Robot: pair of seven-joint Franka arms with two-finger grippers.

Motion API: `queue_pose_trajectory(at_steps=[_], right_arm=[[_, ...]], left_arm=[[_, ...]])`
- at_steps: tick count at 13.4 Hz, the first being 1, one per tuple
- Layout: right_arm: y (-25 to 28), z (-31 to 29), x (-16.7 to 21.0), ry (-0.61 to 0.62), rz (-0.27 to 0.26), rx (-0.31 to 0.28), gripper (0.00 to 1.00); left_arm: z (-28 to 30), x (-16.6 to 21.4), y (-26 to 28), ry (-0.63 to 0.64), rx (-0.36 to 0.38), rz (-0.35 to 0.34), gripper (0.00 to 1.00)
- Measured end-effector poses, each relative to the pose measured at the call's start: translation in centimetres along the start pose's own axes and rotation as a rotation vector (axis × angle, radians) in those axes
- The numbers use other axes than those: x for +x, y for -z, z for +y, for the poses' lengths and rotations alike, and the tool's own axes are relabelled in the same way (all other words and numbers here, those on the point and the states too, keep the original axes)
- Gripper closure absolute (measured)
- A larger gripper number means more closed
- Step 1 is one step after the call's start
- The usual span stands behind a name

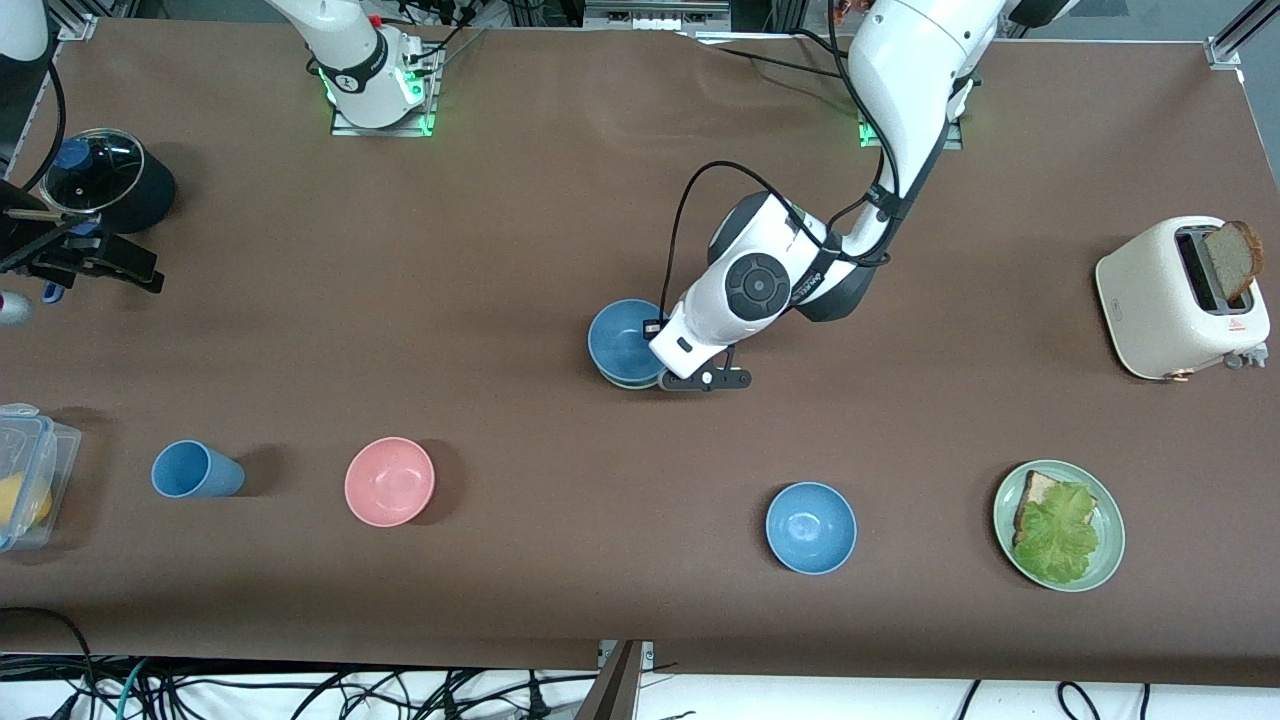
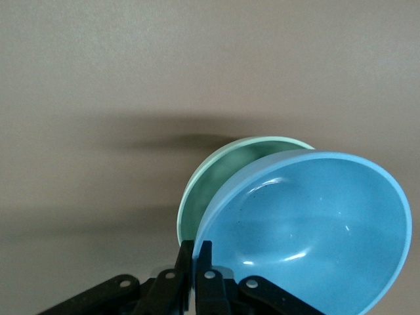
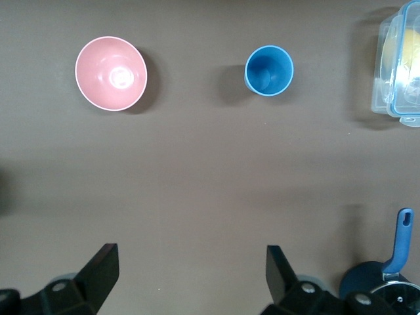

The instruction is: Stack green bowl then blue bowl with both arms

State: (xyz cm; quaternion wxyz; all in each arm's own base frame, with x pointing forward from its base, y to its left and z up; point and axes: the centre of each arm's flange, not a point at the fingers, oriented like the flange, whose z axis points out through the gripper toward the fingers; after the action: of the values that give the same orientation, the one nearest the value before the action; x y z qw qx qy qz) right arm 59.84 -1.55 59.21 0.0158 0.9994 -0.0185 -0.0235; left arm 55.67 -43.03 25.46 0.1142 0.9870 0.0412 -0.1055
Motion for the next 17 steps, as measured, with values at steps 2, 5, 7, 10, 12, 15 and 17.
queue_pose_trajectory(at_steps=[2, 5, 7, 10, 12, 15, 17], right_arm=[[0.0, 0.1, 0.0, 0.009, 0.000, -0.008, 0.01], [0.0, 0.1, 0.0, 0.018, 0.000, -0.010, 0.00], [0.0, 0.1, 0.0, 0.018, 0.000, -0.010, 0.00], [0.0, 0.1, 0.0, 0.018, 0.000, -0.010, 0.00], [-0.1, 0.2, 0.0, 0.018, -0.001, -0.010, 0.00], [-0.1, 0.2, 0.0, 0.018, -0.002, -0.010, 0.00], [-0.1, 0.2, 0.0, 0.018, -0.003, -0.011, 0.00]], left_arm=[[-0.2, 0.1, -0.4, 0.008, 0.004, -0.004, 0.95], [-0.8, 0.6, -0.3, 0.022, 0.009, 0.001, 0.85], [-0.7, 0.7, -0.2, 0.021, 0.007, 0.003, 0.66], [-1.5, 1.2, 3.3, 0.034, 0.013, 0.000, 0.35], [-4.9, 2.7, 9.8, 0.087, 0.010, -0.001, 0.15], [-13.0, 3.4, 21.1, 0.090, -0.013, 0.034, 0.00], [-18.0, 1.7, 27.1, 0.041, -0.019, 0.083, 0.00]])
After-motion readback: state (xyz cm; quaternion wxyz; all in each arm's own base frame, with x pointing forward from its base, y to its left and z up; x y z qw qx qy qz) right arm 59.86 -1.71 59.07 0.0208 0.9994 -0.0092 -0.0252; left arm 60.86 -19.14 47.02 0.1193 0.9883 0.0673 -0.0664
